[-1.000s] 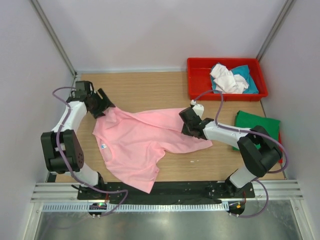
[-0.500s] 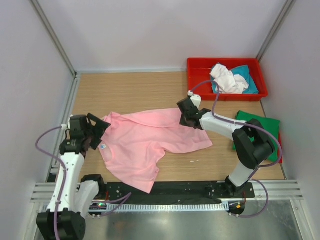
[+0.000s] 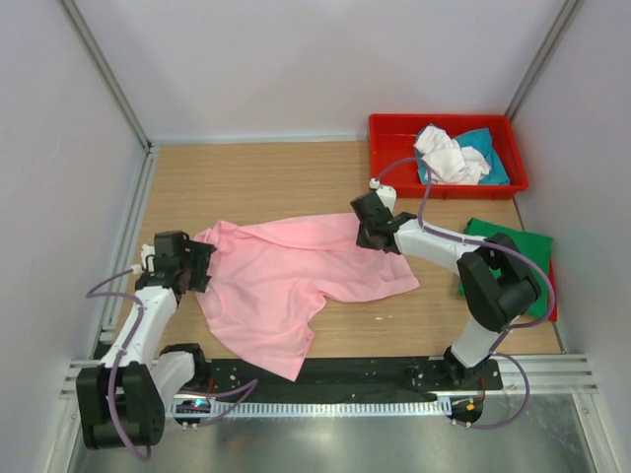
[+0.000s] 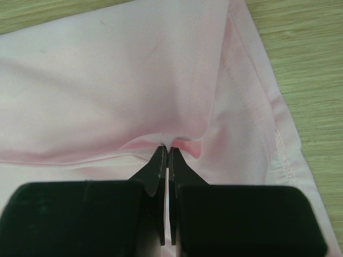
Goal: Fold and stack the t-shirts
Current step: Flatten the tshirt out
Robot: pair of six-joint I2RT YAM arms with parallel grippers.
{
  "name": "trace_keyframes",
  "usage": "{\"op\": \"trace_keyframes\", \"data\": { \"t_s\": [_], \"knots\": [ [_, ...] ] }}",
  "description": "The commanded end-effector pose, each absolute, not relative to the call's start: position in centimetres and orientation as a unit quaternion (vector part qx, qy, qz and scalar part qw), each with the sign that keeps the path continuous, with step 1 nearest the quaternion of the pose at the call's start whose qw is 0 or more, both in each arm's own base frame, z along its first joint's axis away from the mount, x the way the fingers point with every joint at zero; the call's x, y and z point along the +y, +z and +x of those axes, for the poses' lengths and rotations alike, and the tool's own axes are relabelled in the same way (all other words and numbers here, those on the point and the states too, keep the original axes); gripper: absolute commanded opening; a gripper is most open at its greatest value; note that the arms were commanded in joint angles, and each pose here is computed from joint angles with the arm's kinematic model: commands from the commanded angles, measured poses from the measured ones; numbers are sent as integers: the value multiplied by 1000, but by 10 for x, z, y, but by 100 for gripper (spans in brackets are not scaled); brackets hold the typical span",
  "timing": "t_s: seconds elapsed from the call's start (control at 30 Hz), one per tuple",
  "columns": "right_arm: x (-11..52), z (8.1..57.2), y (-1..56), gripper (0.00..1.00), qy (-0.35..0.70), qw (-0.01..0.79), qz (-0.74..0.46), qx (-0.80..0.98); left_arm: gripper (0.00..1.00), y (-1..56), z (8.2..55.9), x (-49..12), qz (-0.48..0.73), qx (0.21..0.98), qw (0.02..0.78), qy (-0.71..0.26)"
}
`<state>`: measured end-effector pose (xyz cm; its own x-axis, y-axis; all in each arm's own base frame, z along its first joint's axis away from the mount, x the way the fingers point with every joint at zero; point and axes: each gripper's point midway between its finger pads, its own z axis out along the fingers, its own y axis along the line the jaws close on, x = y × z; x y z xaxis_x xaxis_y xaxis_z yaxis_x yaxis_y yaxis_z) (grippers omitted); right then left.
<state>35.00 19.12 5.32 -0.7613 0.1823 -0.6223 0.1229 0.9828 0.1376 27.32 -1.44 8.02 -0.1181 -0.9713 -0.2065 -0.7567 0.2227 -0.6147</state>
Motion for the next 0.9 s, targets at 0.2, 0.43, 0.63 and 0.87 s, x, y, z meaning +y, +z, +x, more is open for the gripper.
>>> {"op": "trace_keyframes", "data": {
  "t_s": [0.2, 0.43, 0.63, 0.87],
  "knots": [
    [192, 372, 79, 1, 44, 364, 81, 927, 65, 79, 304, 3, -606, 692, 348, -179],
    [189, 376, 80, 1, 38, 365, 81, 927, 64, 68, 306, -5, -603, 704, 325, -187],
    [190, 379, 79, 1, 37, 364, 82, 927, 57, 60, 304, -4, -606, 707, 319, -179],
    [189, 384, 84, 1, 35, 370, 82, 925, 45, 50, 303, -3, -607, 708, 315, -174]
  ]
}}
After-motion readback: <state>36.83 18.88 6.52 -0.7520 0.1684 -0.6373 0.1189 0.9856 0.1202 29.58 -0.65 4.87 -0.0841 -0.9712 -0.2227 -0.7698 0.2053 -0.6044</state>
